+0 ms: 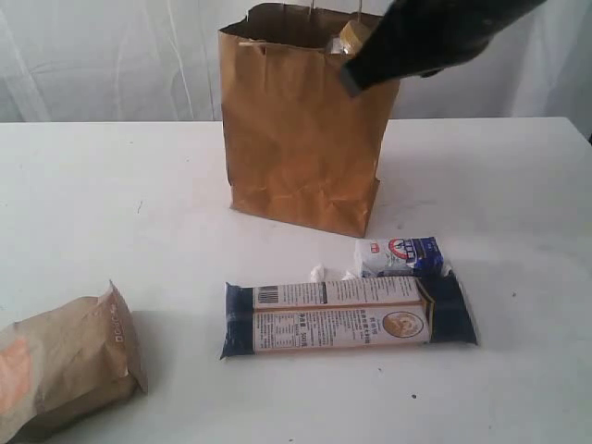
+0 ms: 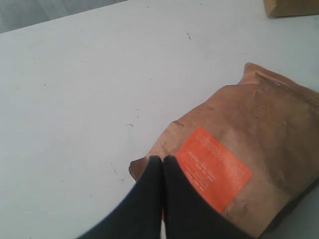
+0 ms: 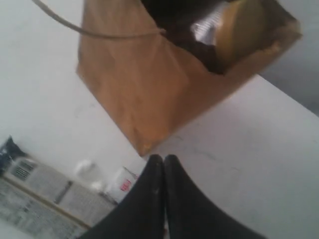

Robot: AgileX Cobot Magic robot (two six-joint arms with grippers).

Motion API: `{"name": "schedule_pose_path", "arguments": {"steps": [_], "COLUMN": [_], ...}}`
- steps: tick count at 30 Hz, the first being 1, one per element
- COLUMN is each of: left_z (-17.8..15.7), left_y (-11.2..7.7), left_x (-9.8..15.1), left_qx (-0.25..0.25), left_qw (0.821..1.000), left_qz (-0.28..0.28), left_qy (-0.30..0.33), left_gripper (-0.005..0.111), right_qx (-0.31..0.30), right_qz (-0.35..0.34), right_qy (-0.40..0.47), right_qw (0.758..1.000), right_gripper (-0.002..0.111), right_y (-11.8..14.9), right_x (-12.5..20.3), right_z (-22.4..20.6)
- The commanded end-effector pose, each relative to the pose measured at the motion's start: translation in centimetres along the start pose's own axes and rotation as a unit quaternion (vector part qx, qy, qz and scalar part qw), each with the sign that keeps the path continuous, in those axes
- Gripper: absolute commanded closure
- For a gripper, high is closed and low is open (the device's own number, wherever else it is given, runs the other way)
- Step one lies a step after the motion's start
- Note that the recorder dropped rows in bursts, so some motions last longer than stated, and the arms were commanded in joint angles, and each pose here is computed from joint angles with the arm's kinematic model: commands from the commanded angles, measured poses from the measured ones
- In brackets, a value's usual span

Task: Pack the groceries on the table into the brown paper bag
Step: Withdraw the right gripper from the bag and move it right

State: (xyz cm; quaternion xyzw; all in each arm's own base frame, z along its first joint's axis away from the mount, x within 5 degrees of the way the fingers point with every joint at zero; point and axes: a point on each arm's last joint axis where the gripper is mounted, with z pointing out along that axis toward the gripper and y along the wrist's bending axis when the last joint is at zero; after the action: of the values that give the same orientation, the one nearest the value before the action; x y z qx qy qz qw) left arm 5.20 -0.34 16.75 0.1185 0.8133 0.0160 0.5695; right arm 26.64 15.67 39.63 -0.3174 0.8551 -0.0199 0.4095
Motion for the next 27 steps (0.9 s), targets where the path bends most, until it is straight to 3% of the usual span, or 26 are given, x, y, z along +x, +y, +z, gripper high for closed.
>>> {"name": "schedule_pose_path", "arguments": {"steps": [1, 4, 7, 14, 20, 27], "left_z": [0.0, 0.0, 0.0, 0.0, 0.0, 0.0], "left_y": [0.0, 0.0, 0.0, 0.0, 0.1, 0.1], "left_x": [0.1, 0.1, 0.1, 0.1, 0.0, -0.3], "left_qx": [0.003, 0.003, 0.003, 0.003, -0.007, -0.004], "left_qw": [1.0, 1.0, 1.0, 1.0, 0.999, 1.0], "left_qz": [0.003, 0.003, 0.003, 0.003, 0.032, 0.021], "left_qy": [-0.002, -0.002, -0.002, -0.002, -0.002, -0.021], "left_gripper": [0.107, 0.107, 0.107, 0.107, 0.107, 0.107], "right_qx": [0.03, 0.015, -0.017, -0.227, -0.224, -0.264], "right_qz": [-0.047, -0.057, -0.048, -0.077, -0.044, -0.042], "right_qy": [0.052, 0.118, 0.122, 0.08, 0.064, 0.188], "right_qw": [0.997, 0.991, 0.991, 0.968, 0.972, 0.945], "right_gripper": [0.108, 0.108, 0.108, 0.108, 0.108, 0.108], "right_y": [-1.0, -1.0, -0.4, 4.3, 6.0, 7.9], "right_x": [1.5, 2.9, 3.3, 6.0, 9.1, 14.5], "right_z": [-3.1, -4.0, -4.6, -3.7, 0.6, 2.9]}}
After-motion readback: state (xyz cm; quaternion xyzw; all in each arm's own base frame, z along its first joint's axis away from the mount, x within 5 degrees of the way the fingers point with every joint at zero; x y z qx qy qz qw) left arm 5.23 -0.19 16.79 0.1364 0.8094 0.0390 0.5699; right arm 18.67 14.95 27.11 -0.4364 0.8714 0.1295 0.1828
